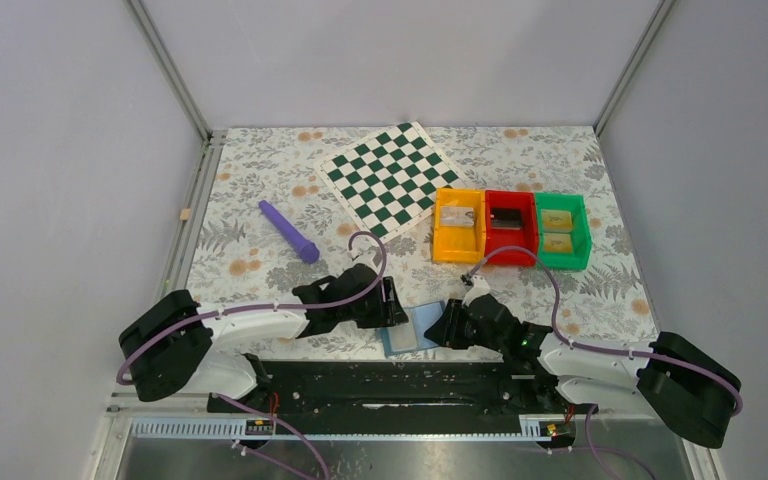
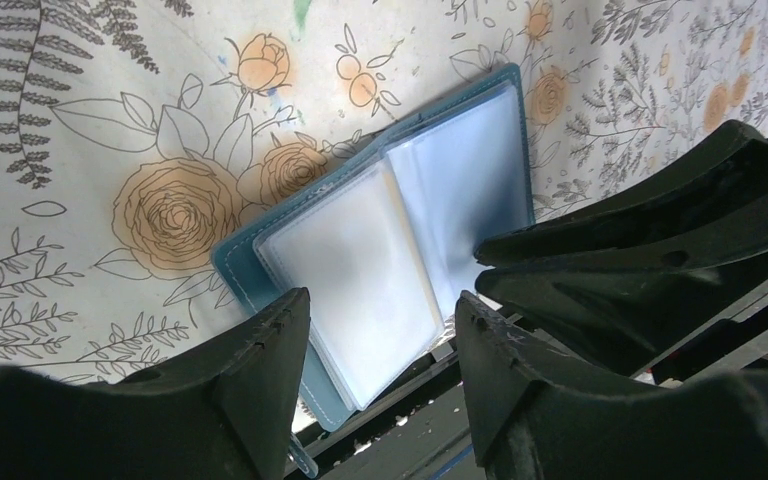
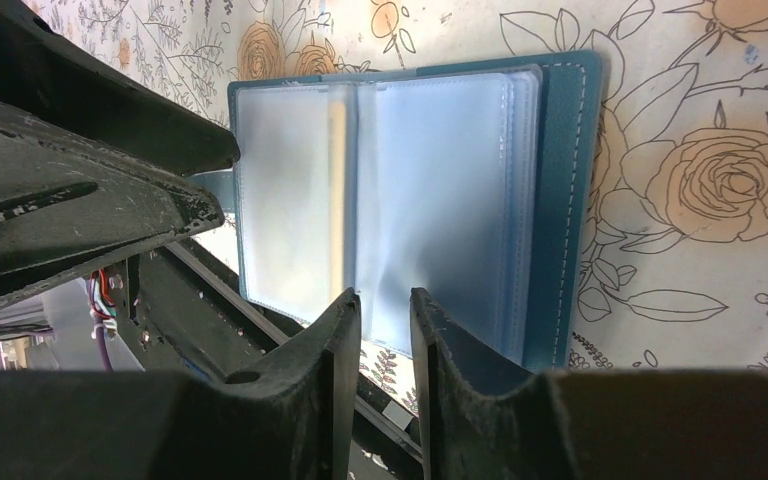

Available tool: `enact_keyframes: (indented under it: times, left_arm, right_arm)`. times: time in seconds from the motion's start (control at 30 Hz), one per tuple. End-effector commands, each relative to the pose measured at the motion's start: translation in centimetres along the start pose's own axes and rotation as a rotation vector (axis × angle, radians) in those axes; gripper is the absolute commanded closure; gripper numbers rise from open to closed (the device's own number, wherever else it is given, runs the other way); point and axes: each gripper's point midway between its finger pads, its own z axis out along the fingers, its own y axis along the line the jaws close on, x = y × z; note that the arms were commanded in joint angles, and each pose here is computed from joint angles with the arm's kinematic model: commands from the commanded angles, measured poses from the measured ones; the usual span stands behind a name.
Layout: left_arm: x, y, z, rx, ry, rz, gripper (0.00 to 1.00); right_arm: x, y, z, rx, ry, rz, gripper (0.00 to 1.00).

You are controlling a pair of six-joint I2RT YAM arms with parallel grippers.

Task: Take the credit cards out of the card holder
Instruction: Remove the credit card from the card holder.

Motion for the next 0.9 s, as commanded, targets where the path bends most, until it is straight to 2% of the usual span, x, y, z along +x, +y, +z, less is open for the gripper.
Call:
enact_keyframes:
  times: [0.0, 0.53, 0.87]
  left_arm:
    - [-1.2, -1.0, 0.2, 0.034, -0.058, -0.011, 0.45]
    - [-0.5, -0.4, -0.8, -0.001, -0.040, -0.010, 0.44]
    - [0.1, -0.8, 0.2, 0.014, -0.011, -0.024, 0.44]
  right_arm:
    - [1.0, -2.4, -0.1, 0.097, 0.025, -0.009, 0.68]
    - [0.9, -2.3, -0.2, 0.095, 0.022, -0.019, 0.67]
    - [0.7, -2.1, -0.3, 0.092, 0.020, -0.023, 0.67]
